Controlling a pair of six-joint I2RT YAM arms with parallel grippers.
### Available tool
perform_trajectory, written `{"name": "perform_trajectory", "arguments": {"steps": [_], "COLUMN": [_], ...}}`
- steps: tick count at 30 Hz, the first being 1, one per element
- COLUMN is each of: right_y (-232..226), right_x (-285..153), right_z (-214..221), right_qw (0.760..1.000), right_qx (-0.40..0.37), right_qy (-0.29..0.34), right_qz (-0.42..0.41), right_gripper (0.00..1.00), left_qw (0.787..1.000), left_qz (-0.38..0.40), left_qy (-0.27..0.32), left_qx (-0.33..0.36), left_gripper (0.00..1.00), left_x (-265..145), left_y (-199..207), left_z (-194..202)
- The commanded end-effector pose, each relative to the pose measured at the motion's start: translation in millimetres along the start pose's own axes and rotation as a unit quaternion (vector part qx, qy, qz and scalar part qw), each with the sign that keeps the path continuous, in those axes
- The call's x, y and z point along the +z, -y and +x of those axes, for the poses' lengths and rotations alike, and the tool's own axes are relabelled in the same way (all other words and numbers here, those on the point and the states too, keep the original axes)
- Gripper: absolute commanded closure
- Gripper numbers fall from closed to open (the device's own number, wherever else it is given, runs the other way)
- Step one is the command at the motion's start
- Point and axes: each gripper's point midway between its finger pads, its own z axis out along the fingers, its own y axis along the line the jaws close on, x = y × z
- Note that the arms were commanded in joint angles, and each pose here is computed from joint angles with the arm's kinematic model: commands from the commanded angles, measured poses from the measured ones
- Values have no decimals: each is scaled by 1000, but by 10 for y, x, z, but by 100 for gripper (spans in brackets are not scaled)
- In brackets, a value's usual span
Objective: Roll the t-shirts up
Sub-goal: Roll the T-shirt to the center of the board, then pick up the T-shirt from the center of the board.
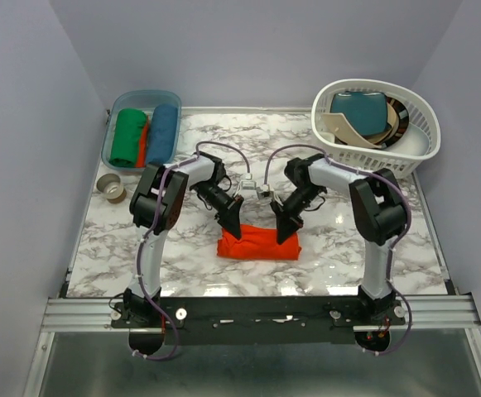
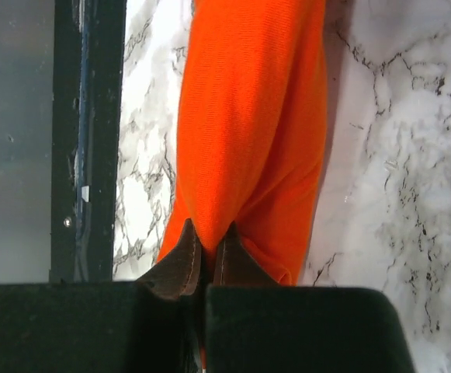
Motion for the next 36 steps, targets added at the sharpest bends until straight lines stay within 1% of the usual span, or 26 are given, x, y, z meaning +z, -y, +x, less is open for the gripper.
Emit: {"name": "perform_trajectory", "arguments": {"steps": [1,6,8,9,11,13,14,16,17,18,20,21,22,23,24,25,26,27,28,29,30,31,32,33,35,36], "right_y": [-253,-170,-132,-150,-93,-52,-32,25,40,75,108,115,138,142,143,166,178,176,184,195,204,212,235,239,251,264], "right_x": [-5,54,97,103,142,150,176,176,184,197,202,221,218,225,230,242,248,251,267,272,283,286,298,307,320,318], "right_z": [372,475,523,536,592,634,672,642,643,647,647,656,643,636,632,644,640,637,659,648,656,657,653,662,670,663], "right_qw": [988,980,976,972,968,965,961,958,956,951,947,942,942,940,937,934,933,929,926,925,922,918,916,912,908,908], "right_qx": [109,146,163,173,190,199,210,228,236,253,267,282,286,292,303,309,314,324,331,335,343,353,358,368,375,378], "right_qy": [-73,-76,-78,-80,-89,-101,-106,-109,-110,-114,-118,-122,-120,-119,-120,-123,-123,-123,-127,-125,-127,-129,-129,-131,-133,-132], "right_qz": [-79,-109,-125,-135,-140,-139,-143,-136,-136,-134,-130,-131,-128,-129,-128,-128,-127,-127,-128,-128,-129,-127,-126,-126,-127,-125], "right_gripper": [96,96,95,95,93,93,92,91,91,91,91,92,91,92,91,92,92,92,92,91,91,91,90,90,88,88], "left_qw": [994,988,985,984,985,990,992,995,994,992,982,968,959,951,909,900,880,829,819,802,757,752,741,722,717,702], "left_qz": [32,45,50,48,46,29,13,-42,-86,-122,-184,-233,-258,-272,-356,-373,-377,-424,-438,-448,-455,-468,-469,-462,-467,-470], "left_qy": [-20,11,15,23,33,48,42,58,48,42,20,4,-7,-25,-32,-54,-75,-32,-47,-29,20,11,21,49,50,75], "left_qx": [-105,-151,-167,-169,-160,-127,-117,-76,-41,-10,43,90,114,147,215,221,277,364,368,393,468,465,480,512,516,530], "left_gripper": [95,94,86,81,66,59,54,48,46,46,46,45,43,42,41,35,33,31,24,20,19,19,19,20,22,23], "left_x": [-97,-157,-148,-186,-232,-364,-426,-657,-796,-889,-1037,-1142,-1167,-1070,-1231,-1095,-860,-929,-767,-689,-560,-449,-371,-213,-87,-61], "left_y": [189,43,-25,-53,-53,-10,-12,41,121,94,133,173,188,244,249,170,245,431,300,350,623,474,504,650,568,601], "left_z": [207,266,295,296,287,221,217,27,-30,-85,-188,-218,-224,-251,-417,-226,-252,-551,-301,-324,-598,-404,-421,-554,-478,-591]}}
